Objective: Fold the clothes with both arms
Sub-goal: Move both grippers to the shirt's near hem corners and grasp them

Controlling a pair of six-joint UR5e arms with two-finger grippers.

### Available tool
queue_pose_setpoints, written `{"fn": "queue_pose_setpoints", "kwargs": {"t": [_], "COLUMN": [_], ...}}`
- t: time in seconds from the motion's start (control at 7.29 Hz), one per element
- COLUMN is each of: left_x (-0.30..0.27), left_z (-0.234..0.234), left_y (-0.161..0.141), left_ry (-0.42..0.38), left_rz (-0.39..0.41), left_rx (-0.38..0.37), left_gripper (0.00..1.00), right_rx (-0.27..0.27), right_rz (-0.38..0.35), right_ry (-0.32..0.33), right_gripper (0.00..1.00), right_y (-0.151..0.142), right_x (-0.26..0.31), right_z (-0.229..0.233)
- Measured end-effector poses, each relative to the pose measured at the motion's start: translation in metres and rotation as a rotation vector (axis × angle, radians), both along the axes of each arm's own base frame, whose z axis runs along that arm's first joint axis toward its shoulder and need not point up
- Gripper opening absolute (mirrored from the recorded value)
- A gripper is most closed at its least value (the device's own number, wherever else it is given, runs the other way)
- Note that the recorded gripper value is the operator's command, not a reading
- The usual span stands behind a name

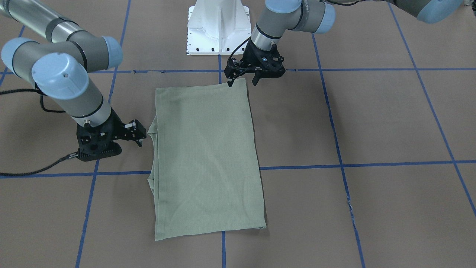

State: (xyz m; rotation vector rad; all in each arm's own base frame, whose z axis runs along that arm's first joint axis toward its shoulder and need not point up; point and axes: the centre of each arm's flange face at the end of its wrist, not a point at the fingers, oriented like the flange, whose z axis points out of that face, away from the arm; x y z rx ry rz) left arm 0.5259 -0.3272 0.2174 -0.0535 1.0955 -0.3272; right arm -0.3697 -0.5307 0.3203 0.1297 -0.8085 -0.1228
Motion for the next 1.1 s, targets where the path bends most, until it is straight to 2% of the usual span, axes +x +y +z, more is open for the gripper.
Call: {"fn": "queue_pose_setpoints", "kwargs": {"t": [0.14, 0.41, 0.82, 1.1], "left_x": [0.011, 0.029, 0.045, 0.05], "left_z": [0.011, 0.028, 0.039, 0.038], "left_y": [0.011, 0.018, 0.023, 0.027], "left_ry": [-0.024, -0.072, -0.102, -0.101], "left_rz": [0.004, 0.009, 0.012, 0.017], "left_rx": [-0.021, -0.045, -0.071, -0.076], "left_gripper": [0.97, 0.92, 0.83, 0.81], "right_rx": [-0.026, -0.059, -0.066, -0.068], "right_rz": [0.015, 0.026, 0.025, 0.024], "right_ry": [-0.017, -0.033, -0.034, -0.032], "right_gripper": [1.0, 1.0, 1.0, 1.0], "right_y": [0.023, 0.043, 0.047, 0.047], "right_x": [-0.001, -0.008, -0.011, -0.012], "right_z": [-0.004, -0.01, -0.01, -0.009]}}
